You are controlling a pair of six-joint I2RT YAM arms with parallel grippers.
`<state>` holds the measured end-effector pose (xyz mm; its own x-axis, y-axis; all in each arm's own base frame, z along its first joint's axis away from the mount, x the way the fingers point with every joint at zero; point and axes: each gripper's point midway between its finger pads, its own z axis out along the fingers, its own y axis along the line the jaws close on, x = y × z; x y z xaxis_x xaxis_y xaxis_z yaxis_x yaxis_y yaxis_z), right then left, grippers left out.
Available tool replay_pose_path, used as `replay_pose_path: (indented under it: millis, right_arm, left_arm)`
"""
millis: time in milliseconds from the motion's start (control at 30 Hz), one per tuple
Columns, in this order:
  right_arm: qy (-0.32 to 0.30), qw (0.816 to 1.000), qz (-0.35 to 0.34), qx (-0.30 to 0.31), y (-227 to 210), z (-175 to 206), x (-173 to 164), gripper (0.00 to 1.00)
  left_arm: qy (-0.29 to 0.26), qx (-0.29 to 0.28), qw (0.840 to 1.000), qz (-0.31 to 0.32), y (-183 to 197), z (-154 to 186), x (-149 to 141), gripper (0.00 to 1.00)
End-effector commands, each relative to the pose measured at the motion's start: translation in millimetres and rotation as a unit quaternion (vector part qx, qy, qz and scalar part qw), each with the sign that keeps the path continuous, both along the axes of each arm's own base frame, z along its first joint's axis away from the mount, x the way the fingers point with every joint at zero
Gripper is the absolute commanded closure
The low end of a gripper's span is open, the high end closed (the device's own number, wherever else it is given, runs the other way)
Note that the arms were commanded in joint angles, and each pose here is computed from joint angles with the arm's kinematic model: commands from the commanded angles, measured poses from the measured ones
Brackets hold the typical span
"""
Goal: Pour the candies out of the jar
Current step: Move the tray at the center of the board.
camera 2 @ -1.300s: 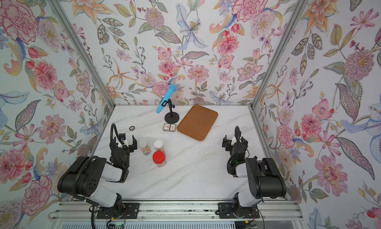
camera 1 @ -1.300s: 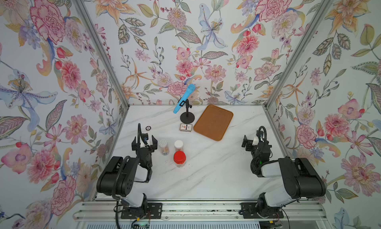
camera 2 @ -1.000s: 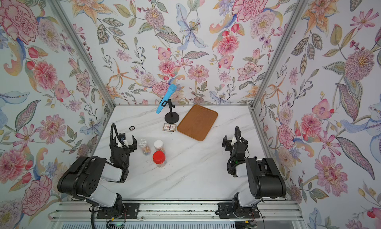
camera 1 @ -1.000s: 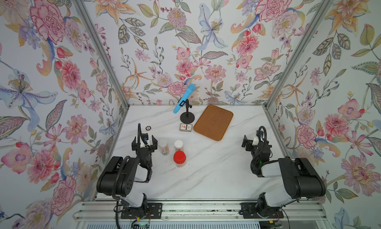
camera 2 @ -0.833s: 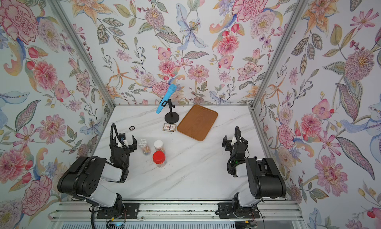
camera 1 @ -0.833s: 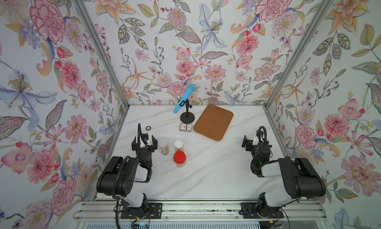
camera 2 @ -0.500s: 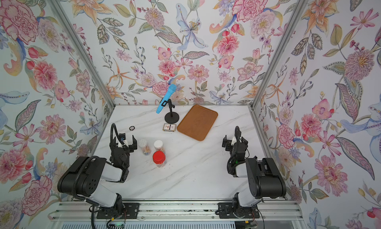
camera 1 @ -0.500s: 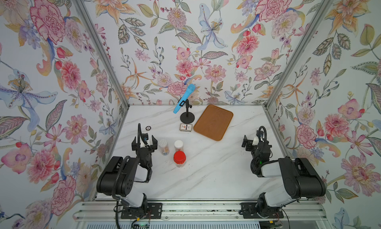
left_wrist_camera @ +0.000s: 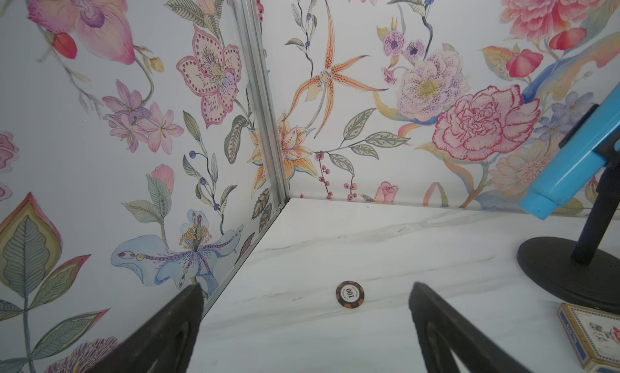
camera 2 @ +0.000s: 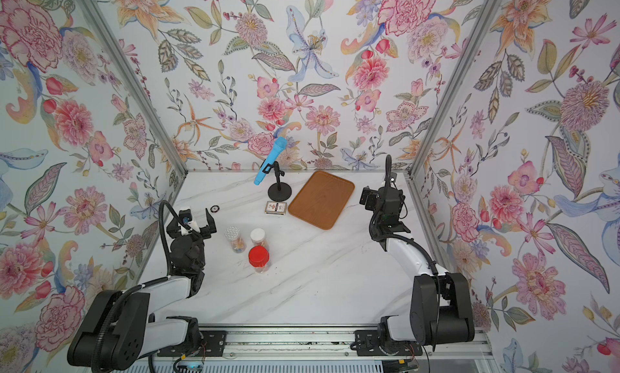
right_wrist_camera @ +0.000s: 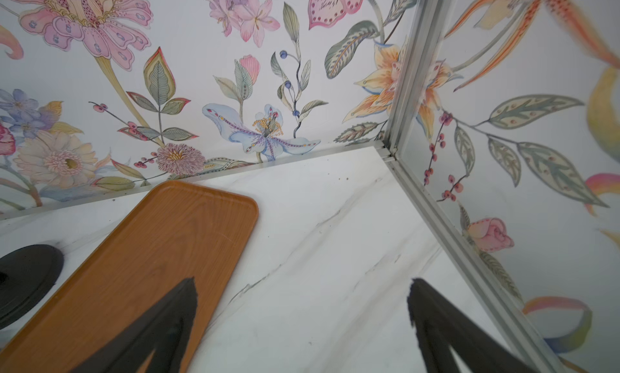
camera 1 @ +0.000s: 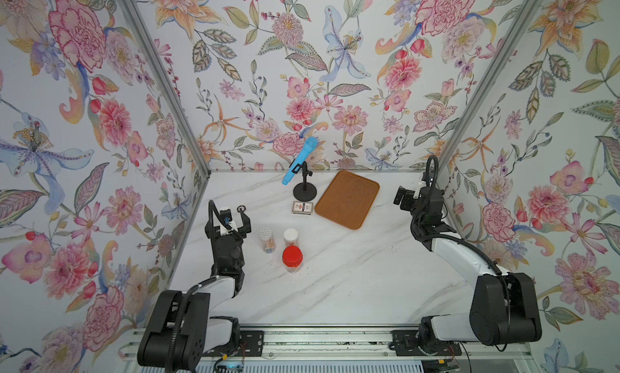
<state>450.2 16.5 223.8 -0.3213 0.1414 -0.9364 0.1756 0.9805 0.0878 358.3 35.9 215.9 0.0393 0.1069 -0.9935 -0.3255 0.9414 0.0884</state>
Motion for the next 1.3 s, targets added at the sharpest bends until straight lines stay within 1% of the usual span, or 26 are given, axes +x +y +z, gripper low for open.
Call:
replay_pose_path:
  millis: [0, 67, 133, 233, 400, 433, 467, 567, 667, 767, 867, 1000, 1067, 1100, 1167, 1267]
  right_arm:
    - [0.158, 0.985, -0.004, 0.074, 28, -69, -17, 0.0]
    - [0.187, 0.977, 0.013, 0.103, 50, -79, -9, 0.0]
    - [0.201, 0.972, 0.037, 0.111, 72, -88, -1, 0.05]
    - [0.222, 0.967, 0.049, 0.114, 97, -107, 11, 0.08]
    - [0.258, 0.955, 0.038, 0.141, 112, -143, 26, 0.22]
    - [0.261, 0.954, 0.033, 0.144, 113, -149, 28, 0.28]
    - [0.263, 0.953, 0.031, 0.149, 114, -154, 30, 0.33]
    - [0.263, 0.952, 0.018, 0.156, 114, -166, 33, 0.44]
    - [0.258, 0.952, 0.006, 0.166, 113, -176, 34, 0.52]
    - [0.252, 0.95, 0.006, 0.185, 117, -182, 38, 0.59]
    - [0.25, 0.947, -0.005, 0.204, 118, -187, 42, 0.63]
    - [0.246, 0.941, -0.033, 0.23, 112, -196, 45, 0.67]
    - [0.238, 0.941, -0.039, 0.237, 111, -197, 46, 0.71]
    - [0.235, 0.941, -0.039, 0.241, 111, -197, 47, 0.74]
    - [0.235, 0.94, -0.03, 0.245, 113, -198, 47, 0.87]
    - [0.237, 0.938, -0.026, 0.251, 111, -200, 46, 0.96]
  left_arm:
    - [-0.007, -0.05, 0.999, -0.015, -4, 17, 7, 0.01]
    - [0.005, -0.075, 0.996, -0.045, -14, 23, 16, 0.01]
    - [0.017, -0.093, 0.992, -0.08, -27, 25, 23, 0.01]
    - [0.026, -0.127, 0.987, -0.097, -33, 21, 23, 0.01]
    - [0.051, -0.157, 0.98, -0.111, -39, 3, 16, 0.01]
    - [0.057, -0.16, 0.979, -0.113, -40, -1, 14, 0.01]
    - [0.061, -0.162, 0.978, -0.114, -41, -4, 12, 0.01]
    - [0.076, -0.155, 0.978, -0.114, -41, -12, 10, 0.01]
    - [0.088, -0.147, 0.979, -0.108, -39, -15, 11, 0.01]
    - [0.082, -0.148, 0.979, -0.111, -40, -10, 12, 0.01]
    - [0.075, -0.147, 0.979, -0.116, -42, -5, 13, 0.01]
    - [0.078, -0.14, 0.981, -0.106, -38, -9, 12, 0.01]
    - [0.085, -0.137, 0.982, -0.101, -37, -13, 11, 0.01]
    - [0.087, -0.137, 0.982, -0.101, -37, -15, 10, 0.01]
    - [0.089, -0.137, 0.982, -0.099, -36, -16, 9, 0.01]
    - [0.089, -0.135, 0.982, -0.094, -34, -17, 9, 0.01]
